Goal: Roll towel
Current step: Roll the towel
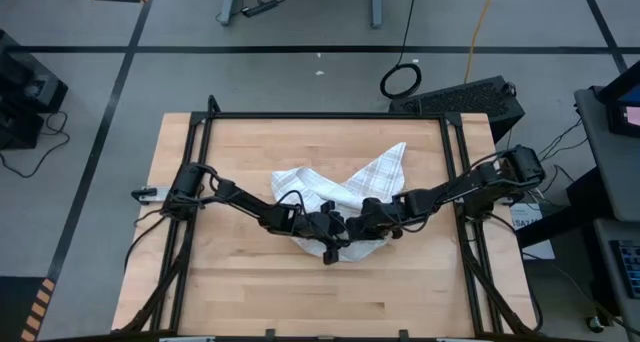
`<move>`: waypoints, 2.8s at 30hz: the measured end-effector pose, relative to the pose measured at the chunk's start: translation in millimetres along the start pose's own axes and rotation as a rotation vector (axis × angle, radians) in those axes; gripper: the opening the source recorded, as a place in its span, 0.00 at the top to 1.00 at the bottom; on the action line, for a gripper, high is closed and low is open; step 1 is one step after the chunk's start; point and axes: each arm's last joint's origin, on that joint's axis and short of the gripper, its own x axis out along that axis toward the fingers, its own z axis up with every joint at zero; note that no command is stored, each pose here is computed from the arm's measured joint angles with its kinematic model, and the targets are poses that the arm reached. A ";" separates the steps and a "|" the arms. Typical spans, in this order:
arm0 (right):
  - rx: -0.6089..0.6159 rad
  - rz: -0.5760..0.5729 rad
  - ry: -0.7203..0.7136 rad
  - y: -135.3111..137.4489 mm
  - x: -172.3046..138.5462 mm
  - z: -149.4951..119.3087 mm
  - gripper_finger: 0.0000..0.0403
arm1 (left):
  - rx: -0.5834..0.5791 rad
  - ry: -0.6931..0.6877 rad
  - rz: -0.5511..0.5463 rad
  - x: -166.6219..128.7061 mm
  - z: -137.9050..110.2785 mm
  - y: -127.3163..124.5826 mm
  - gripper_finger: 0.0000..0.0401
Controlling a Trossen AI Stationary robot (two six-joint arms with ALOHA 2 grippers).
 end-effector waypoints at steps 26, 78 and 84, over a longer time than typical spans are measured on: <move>-0.416 0.385 0.117 36.0 -41.7 -14.7 1.00 | 0.254 0.000 -0.162 -61.4 76.5 24.3 0.54; -0.420 0.216 0.241 2.0 -112.7 -57.2 1.00 | 0.021 0.529 -0.074 -42.3 8.7 83.4 0.55; -0.425 0.208 0.230 1.3 -112.5 -56.7 1.00 | 0.065 0.582 -0.063 -35.3 -3.1 75.5 0.82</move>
